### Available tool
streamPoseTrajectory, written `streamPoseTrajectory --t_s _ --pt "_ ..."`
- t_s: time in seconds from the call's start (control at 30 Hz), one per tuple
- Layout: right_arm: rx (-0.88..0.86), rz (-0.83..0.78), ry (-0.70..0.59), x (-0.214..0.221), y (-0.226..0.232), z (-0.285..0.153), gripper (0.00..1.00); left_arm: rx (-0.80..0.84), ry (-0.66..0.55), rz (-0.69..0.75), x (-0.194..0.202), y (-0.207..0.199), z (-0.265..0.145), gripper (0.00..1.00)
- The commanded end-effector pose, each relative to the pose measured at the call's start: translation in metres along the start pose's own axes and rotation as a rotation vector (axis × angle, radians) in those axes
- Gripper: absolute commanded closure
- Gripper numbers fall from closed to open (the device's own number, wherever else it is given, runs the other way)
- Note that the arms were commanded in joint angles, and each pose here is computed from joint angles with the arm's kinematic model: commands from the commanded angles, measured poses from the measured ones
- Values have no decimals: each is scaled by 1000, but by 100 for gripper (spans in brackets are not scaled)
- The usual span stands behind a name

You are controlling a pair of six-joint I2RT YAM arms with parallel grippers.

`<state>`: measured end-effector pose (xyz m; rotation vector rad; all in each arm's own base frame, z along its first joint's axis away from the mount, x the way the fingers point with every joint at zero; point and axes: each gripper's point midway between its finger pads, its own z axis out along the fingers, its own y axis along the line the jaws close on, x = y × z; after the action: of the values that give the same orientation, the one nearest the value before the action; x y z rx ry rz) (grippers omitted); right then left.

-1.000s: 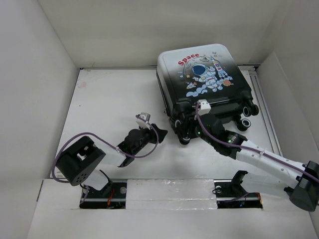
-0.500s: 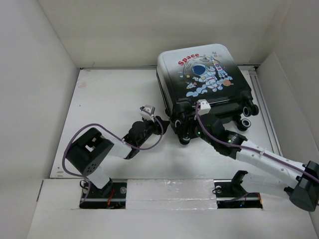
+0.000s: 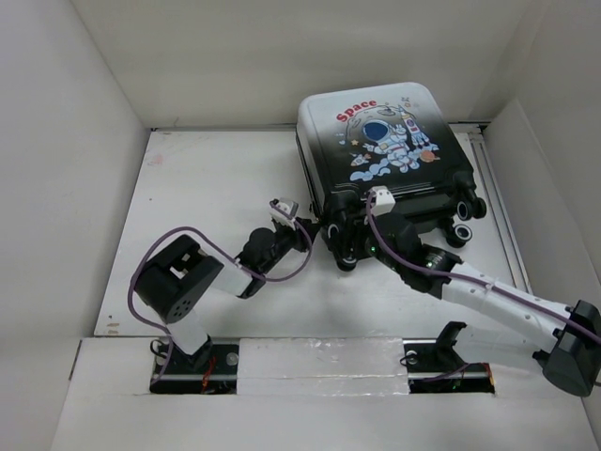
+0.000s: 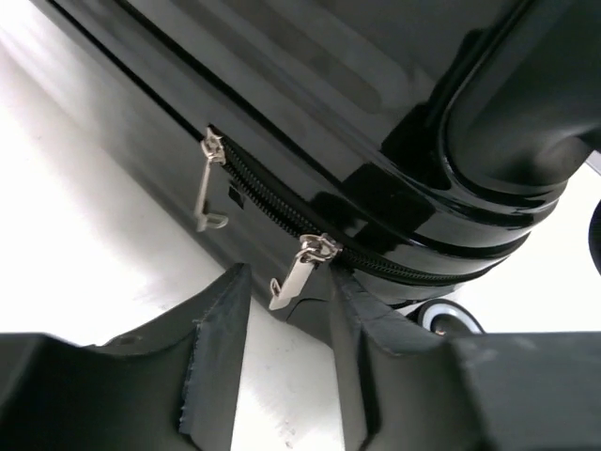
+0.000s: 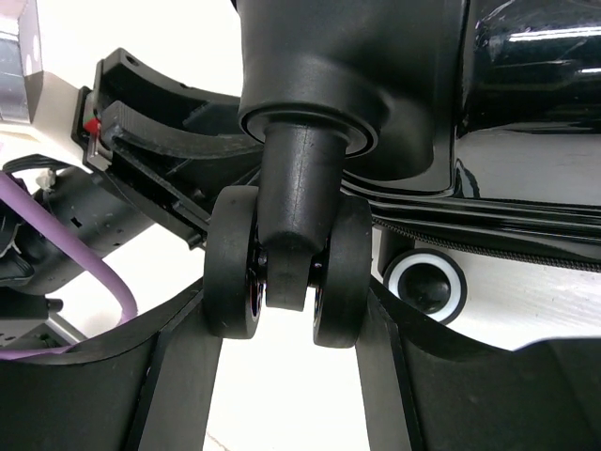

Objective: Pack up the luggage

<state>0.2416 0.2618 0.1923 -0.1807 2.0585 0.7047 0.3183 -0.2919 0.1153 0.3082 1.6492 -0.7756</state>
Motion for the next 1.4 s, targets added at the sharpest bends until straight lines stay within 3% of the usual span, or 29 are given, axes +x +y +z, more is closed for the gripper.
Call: streamPoseTrajectory --t_s 0.0,0.13,0.23,0.57,0.9,1.33,1.37 --pt "-147 -38 -21 -12 33 1 100 86 -128 27 -36 -21 20 70" --pt "-156 -39 -16 -11 34 1 100 128 -139 39 -40 -29 27 84" --pt "-161 -37 -24 -11 34 -3 100 138 -133 40 -38 -30 29 100" --pt "-178 -29 -36 -10 35 -13 100 51 -168 23 -52 -18 31 100" --pt "-164 -31 -2 2 30 -24 100 -256 -143 39 -43 41 34 100" --pt "-168 -45 41 16 30 -26 100 -370 -108 -42 -49 98 34 100" --pt "-173 -43 34 14 31 -26 100 -383 -111 -73 -52 98 32 83"
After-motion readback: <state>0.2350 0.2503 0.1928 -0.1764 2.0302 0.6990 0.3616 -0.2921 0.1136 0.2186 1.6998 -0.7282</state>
